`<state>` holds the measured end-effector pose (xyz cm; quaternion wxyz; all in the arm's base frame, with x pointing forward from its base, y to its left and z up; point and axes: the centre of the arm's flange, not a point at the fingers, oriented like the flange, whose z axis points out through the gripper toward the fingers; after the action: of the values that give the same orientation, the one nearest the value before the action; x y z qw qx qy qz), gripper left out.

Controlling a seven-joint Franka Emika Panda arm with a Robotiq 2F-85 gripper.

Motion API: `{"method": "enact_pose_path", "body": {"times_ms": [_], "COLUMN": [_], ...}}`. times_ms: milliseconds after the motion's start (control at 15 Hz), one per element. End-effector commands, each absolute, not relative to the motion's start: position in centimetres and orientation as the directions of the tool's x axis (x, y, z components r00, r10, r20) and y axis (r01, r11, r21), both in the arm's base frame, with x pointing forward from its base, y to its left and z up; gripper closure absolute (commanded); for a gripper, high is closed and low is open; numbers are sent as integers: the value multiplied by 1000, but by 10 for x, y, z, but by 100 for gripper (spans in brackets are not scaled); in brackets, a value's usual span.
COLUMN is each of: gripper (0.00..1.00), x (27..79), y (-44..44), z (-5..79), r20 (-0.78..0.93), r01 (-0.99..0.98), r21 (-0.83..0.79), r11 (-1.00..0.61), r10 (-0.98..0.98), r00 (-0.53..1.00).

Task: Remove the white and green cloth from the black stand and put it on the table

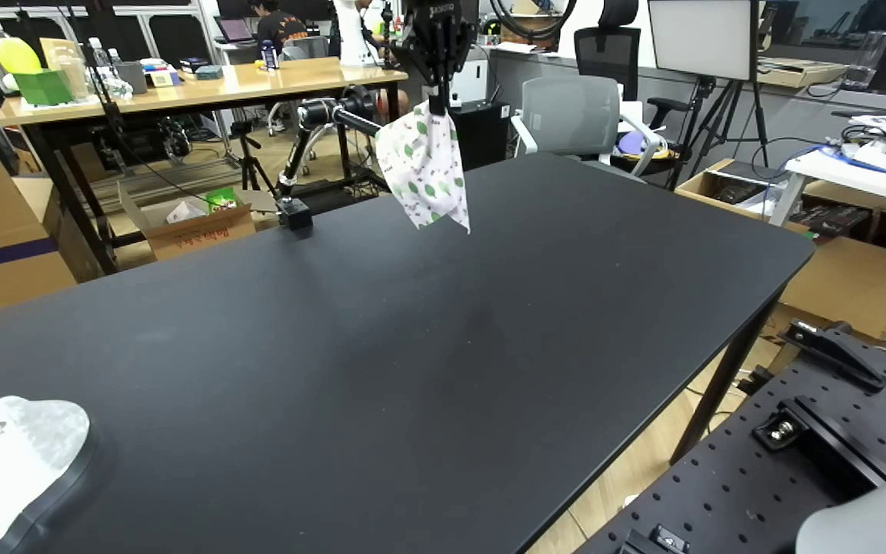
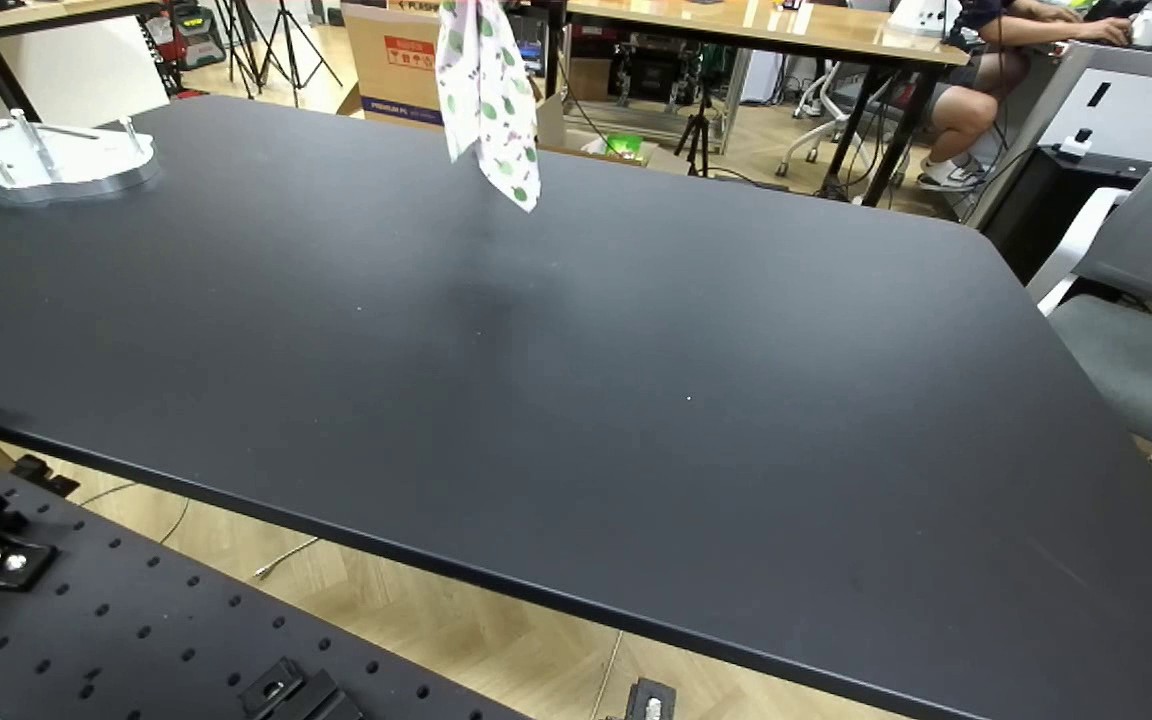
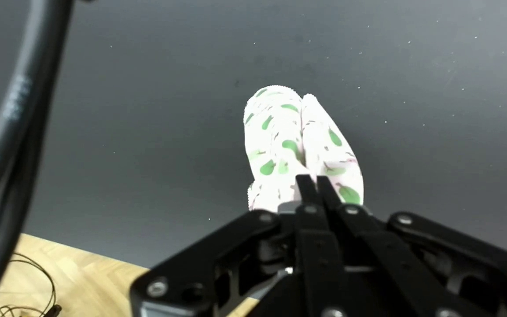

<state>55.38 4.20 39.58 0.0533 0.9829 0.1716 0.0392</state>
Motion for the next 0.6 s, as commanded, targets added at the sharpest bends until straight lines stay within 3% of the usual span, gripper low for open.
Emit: {"method": "enact_pose_path", "body": {"times_ms": [0,533], "gripper": [99,99], "x": [548,494], "y": [42,51], "z": [411,444], "r20": [76,114], "r01": [337,278], "r21": [116,146], "r11": [-934,-950], "r10": [347,295], "r00": [935,949]}}
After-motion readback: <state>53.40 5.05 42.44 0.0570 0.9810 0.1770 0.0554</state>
